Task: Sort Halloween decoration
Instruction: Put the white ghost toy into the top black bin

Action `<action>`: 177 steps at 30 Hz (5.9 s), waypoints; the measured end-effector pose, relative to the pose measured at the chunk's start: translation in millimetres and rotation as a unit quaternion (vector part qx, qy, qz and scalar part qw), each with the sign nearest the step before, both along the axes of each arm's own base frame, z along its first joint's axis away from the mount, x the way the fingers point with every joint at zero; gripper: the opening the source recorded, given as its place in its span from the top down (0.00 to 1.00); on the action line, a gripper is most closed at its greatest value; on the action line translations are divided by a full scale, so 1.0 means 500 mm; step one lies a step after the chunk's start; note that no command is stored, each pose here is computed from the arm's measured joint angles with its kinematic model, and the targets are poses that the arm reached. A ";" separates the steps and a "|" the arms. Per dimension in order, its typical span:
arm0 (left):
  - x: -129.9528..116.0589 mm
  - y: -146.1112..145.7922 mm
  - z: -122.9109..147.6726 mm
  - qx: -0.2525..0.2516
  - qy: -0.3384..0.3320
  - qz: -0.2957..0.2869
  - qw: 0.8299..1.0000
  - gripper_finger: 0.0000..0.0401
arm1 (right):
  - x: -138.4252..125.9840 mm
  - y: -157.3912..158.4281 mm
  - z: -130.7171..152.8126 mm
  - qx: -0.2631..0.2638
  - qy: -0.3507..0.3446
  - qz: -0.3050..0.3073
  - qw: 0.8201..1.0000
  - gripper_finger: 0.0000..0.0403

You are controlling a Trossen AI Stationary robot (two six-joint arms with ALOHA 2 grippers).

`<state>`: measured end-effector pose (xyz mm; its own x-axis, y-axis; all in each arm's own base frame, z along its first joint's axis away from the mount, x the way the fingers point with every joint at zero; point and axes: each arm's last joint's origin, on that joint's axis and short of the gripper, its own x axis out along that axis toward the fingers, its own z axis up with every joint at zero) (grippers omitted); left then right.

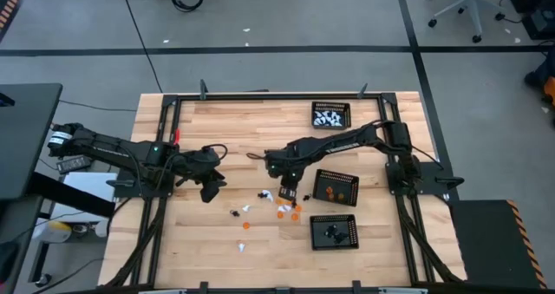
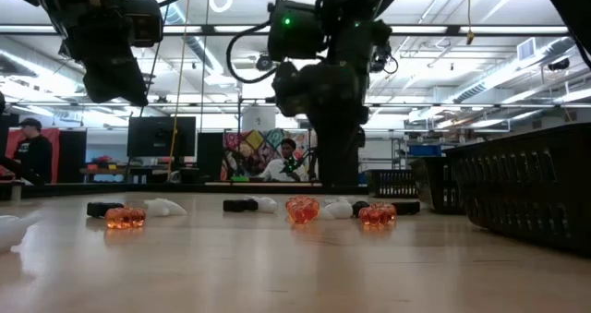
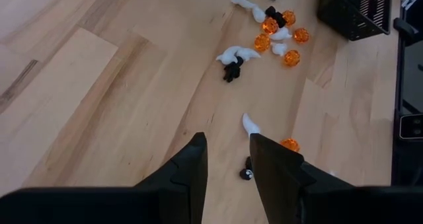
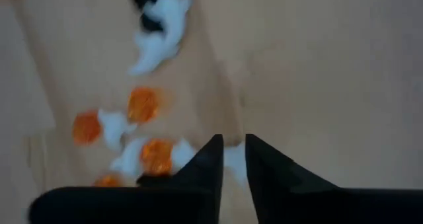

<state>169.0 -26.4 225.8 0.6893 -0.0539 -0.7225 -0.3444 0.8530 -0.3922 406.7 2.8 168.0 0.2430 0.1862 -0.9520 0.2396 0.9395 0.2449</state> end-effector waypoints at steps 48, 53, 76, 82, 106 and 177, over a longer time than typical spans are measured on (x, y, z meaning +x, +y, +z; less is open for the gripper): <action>0.001 0.000 0.001 -0.002 -0.002 0.001 1.000 0.69 | -0.026 0.047 -0.059 -0.151 -0.032 0.340 0.928 0.72; 0.001 0.000 0.001 -0.002 -0.002 0.001 1.000 0.69 | -0.026 0.047 -0.060 -0.149 -0.032 0.328 0.932 0.83; 0.000 0.000 0.000 -0.002 -0.002 0.001 1.000 0.69 | -0.031 0.034 -0.020 -0.172 -0.044 0.271 0.946 0.85; 0.001 0.000 0.000 0.000 -0.001 0.000 1.000 0.69 | -0.046 0.004 0.017 -0.202 -0.035 0.237 0.950 0.85; 0.002 0.001 0.002 -0.003 -0.006 0.017 1.000 0.69 | -0.226 -0.304 0.173 -0.257 0.062 -0.026 0.964 0.84; 0.008 0.010 0.009 -0.006 -0.041 0.130 0.991 0.69 | -0.378 -0.492 -0.036 -0.092 0.058 -0.200 0.974 0.63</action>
<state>173.0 -21.6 230.1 0.7369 0.1254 -0.6643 -0.5187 0.7350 -0.4367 217.6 -243.3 149.9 0.1503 -0.0787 -0.9855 0.6116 0.7906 0.0302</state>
